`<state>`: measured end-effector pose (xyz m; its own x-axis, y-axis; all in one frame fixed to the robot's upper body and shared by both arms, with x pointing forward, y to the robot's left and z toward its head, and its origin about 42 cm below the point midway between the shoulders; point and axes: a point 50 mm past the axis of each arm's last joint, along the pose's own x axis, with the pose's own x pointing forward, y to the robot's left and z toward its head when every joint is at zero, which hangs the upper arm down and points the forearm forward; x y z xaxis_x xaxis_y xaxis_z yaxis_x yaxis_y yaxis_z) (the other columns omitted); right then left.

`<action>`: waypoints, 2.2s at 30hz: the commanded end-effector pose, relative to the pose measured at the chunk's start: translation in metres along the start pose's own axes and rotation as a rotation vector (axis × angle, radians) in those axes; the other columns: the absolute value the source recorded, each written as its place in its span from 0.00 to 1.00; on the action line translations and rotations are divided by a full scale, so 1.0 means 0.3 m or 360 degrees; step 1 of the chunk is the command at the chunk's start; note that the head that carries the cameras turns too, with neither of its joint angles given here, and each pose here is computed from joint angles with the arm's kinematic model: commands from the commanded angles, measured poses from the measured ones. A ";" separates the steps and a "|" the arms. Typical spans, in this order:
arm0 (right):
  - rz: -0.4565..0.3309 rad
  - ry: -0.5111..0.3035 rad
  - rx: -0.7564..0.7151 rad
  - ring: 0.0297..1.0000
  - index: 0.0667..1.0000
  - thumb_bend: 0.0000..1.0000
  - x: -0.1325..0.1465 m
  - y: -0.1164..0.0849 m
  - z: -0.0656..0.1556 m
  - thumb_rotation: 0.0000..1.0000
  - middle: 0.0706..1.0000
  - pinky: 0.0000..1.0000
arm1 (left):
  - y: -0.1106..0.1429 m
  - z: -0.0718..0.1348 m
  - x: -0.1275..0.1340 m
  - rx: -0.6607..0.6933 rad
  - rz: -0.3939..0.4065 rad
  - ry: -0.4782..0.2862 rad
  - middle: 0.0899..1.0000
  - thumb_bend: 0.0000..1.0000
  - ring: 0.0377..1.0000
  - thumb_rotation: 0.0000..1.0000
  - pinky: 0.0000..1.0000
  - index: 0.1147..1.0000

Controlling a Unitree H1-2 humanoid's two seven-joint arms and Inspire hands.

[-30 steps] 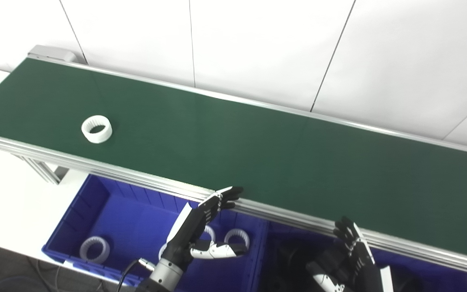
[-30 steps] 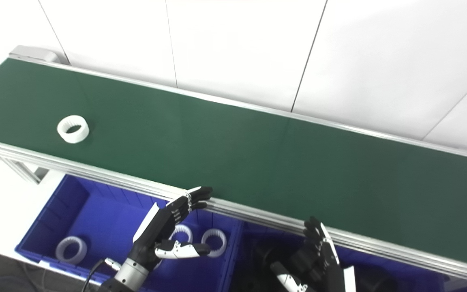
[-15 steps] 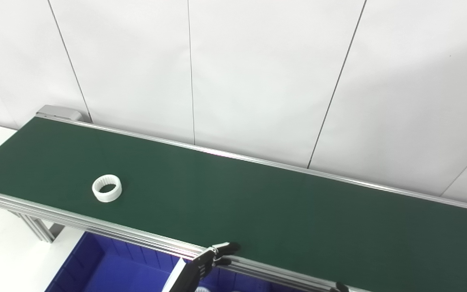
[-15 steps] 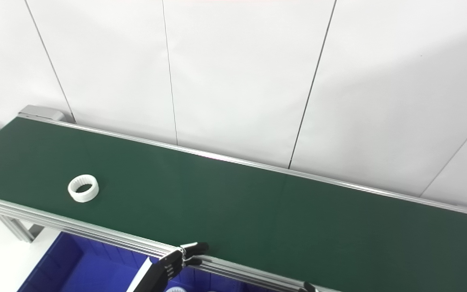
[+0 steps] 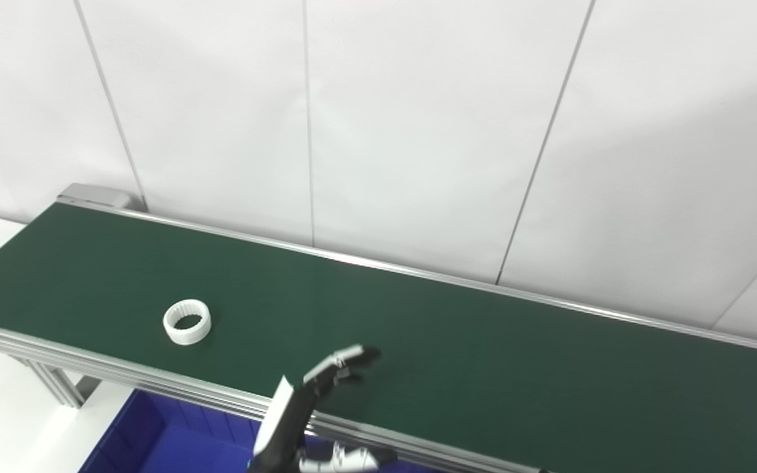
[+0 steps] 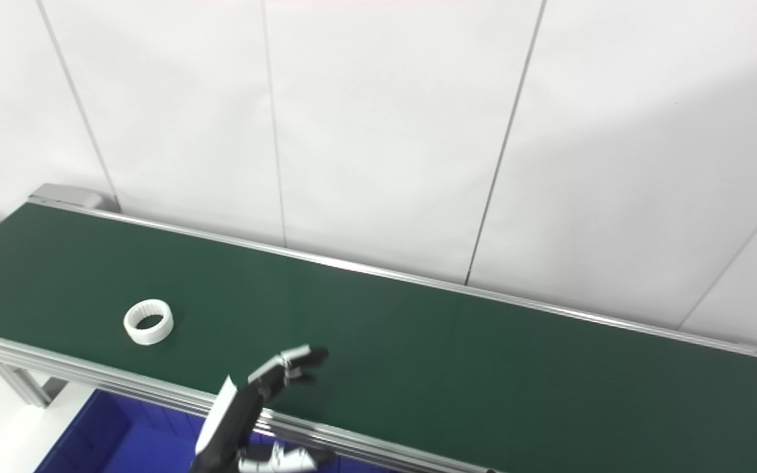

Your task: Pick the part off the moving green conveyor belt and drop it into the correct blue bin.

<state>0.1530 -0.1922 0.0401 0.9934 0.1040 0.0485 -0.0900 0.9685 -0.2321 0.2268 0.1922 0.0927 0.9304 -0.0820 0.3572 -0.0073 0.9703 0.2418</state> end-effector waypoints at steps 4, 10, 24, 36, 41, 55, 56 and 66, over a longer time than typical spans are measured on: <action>-0.0038 -0.0139 -0.0001 0.75 0.82 0.60 0.014 -0.001 0.030 0.14 0.78 0.66 | 0.030 0.034 0.111 0.0048 0.0114 -0.0123 0.87 0.88 0.87 0.28 0.82 0.77; -0.0039 -0.0148 -0.0001 0.75 0.82 0.62 0.008 -0.005 0.032 0.13 0.78 0.65 | 0.044 0.043 0.175 0.0148 0.0192 -0.0081 0.90 0.84 0.90 0.23 0.85 0.80; -0.0041 -0.0162 0.0004 0.74 0.81 0.66 0.008 -0.011 0.035 0.16 0.77 0.65 | 0.060 -0.006 0.247 0.0766 0.0217 0.0109 0.96 0.80 0.91 0.23 0.84 0.90; -0.0062 -0.0176 0.0006 0.75 0.80 0.67 0.012 -0.016 0.038 0.15 0.77 0.65 | 0.071 -0.071 0.255 0.0985 0.0225 0.0224 0.99 0.80 0.97 0.14 0.94 0.92; -0.0065 -0.0177 0.0015 0.75 0.81 0.68 0.011 -0.016 0.039 0.16 0.77 0.65 | 0.095 -0.083 0.258 0.1099 0.0228 0.0317 1.00 0.81 0.99 0.15 0.97 0.93; -0.0057 -0.0190 0.0000 0.73 0.79 0.71 0.012 -0.023 0.041 0.17 0.75 0.64 | 0.195 -0.107 0.290 0.1247 0.0276 0.0435 1.00 0.84 1.00 0.11 1.00 0.92; -0.0056 -0.0190 -0.0003 0.73 0.80 0.71 0.012 -0.024 0.041 0.17 0.75 0.64 | 0.201 -0.106 0.294 0.1246 0.0281 0.0436 1.00 0.84 1.00 0.11 1.00 0.93; -0.0058 -0.0190 0.0012 0.73 0.79 0.73 0.007 -0.030 0.044 0.14 0.75 0.65 | 0.241 -0.106 0.328 0.1286 0.0285 0.0508 0.99 0.82 1.00 0.11 1.00 0.94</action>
<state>0.1535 -0.2000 0.0430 0.9924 0.0841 0.0903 -0.0600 0.9682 -0.2430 0.3163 0.2570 0.0991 0.9591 0.2390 0.1517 -0.2562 0.5051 0.8241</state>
